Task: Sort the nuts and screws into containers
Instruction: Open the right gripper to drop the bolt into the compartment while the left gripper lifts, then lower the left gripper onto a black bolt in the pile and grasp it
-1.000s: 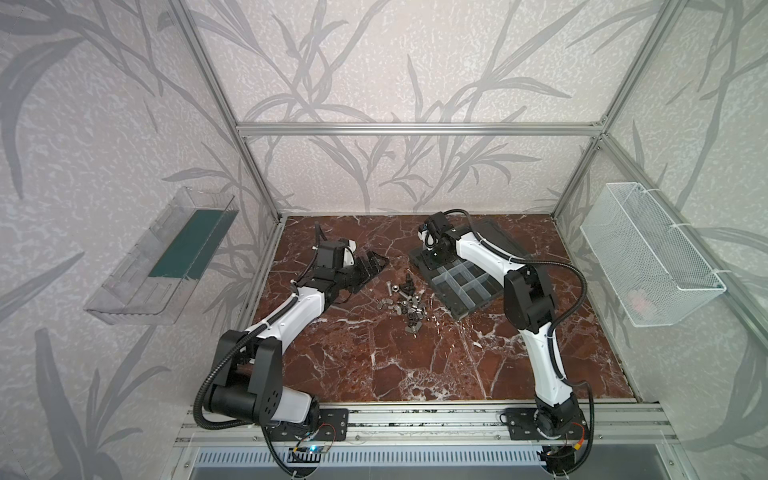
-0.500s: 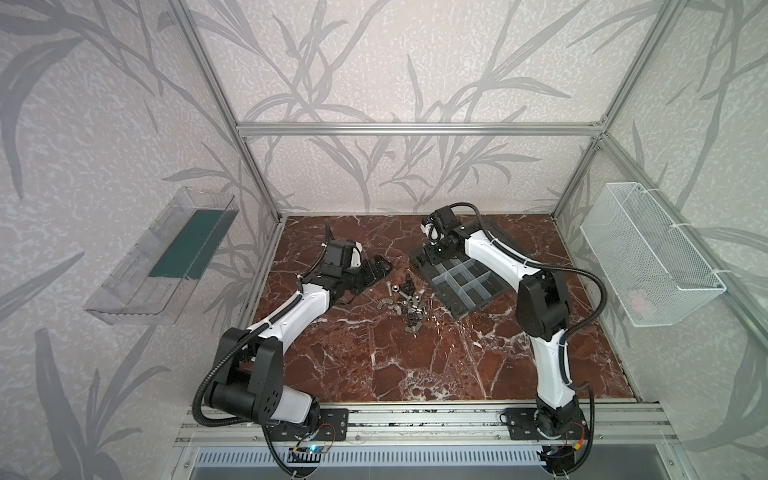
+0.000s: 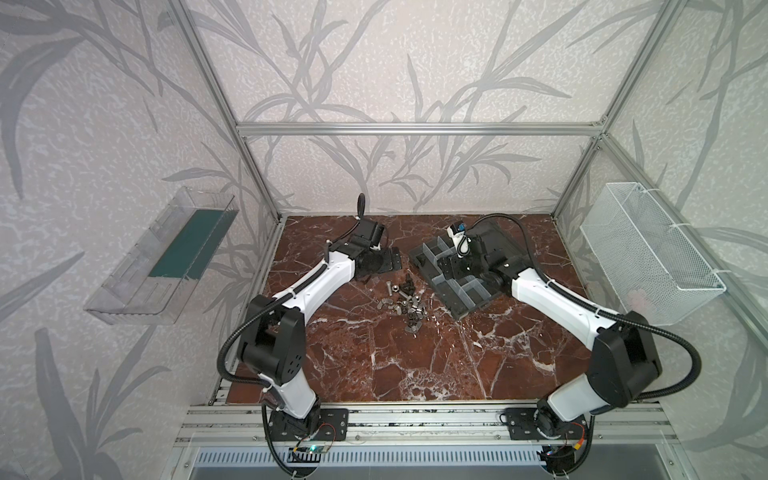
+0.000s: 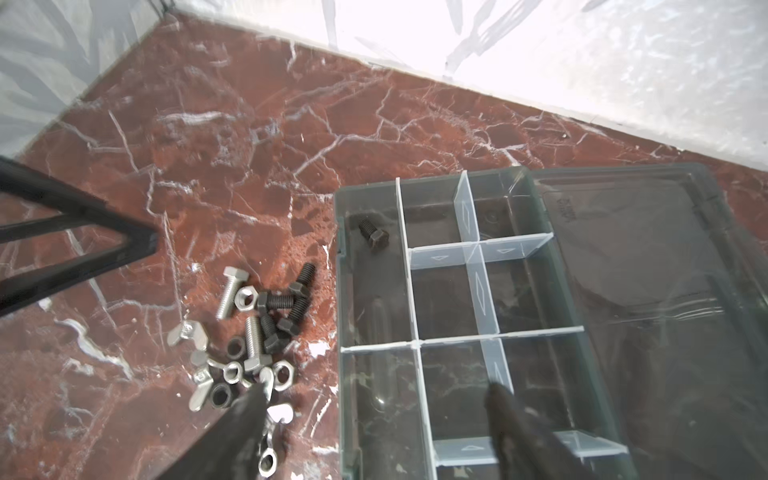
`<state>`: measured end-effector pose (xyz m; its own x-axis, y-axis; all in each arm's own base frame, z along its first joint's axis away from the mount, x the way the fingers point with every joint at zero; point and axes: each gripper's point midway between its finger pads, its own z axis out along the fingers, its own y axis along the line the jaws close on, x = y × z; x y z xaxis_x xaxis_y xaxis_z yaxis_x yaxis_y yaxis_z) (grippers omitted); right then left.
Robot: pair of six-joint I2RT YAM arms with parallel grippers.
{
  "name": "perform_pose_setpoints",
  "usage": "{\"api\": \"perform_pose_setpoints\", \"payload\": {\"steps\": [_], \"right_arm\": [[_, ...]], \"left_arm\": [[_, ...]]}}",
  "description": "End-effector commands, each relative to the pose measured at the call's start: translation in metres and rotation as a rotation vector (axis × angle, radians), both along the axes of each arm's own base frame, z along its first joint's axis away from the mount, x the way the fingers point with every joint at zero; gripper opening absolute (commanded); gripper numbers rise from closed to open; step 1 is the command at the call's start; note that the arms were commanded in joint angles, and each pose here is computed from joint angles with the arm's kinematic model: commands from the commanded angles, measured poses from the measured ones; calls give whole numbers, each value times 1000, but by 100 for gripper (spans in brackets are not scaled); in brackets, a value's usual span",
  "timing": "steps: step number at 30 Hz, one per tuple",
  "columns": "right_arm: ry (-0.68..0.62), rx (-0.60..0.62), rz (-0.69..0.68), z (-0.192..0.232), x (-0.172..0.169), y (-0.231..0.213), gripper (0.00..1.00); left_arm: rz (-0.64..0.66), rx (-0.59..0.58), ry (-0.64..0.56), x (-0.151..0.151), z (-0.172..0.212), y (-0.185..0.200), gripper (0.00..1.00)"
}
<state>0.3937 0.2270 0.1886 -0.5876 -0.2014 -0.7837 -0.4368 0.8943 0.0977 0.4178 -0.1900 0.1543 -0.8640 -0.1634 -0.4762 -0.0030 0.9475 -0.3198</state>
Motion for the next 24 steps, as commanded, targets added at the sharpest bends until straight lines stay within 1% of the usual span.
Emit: {"api": "perform_pose_setpoints", "payload": {"steps": [1,3,4,6,10,12,14,17,20,22,24], "right_arm": [[-111,58,4,15,3,9,96],[-123,65,14,11,-2,10,100],[-130,74,14,9,-3,10,99],[-131,73,4,8,-2,8,99],[-158,88,8,16,-5,7,99],[-172,99,6,13,-5,7,99],[-155,94,16,6,-5,9,99],[-141,91,20,0,-4,11,99],[-152,93,20,2,-5,10,99],[-159,91,13,4,-5,8,99],[-167,92,12,6,-6,7,99]], "left_arm": [[-42,67,105,-3,-19,-2,99],[-50,37,134,0,-29,-11,99],[-50,24,145,1,-36,-14,99],[-60,3,169,-2,-49,-19,93],[-67,-21,207,-6,-70,-24,87],[-68,-34,213,-6,-75,-27,86],[-64,-53,213,-2,-77,-31,85],[-80,-85,227,3,-75,-42,78],[-92,-78,225,7,-75,-49,74],[-97,-79,233,8,-81,-52,73],[-94,-76,244,9,-89,-53,69]]}}
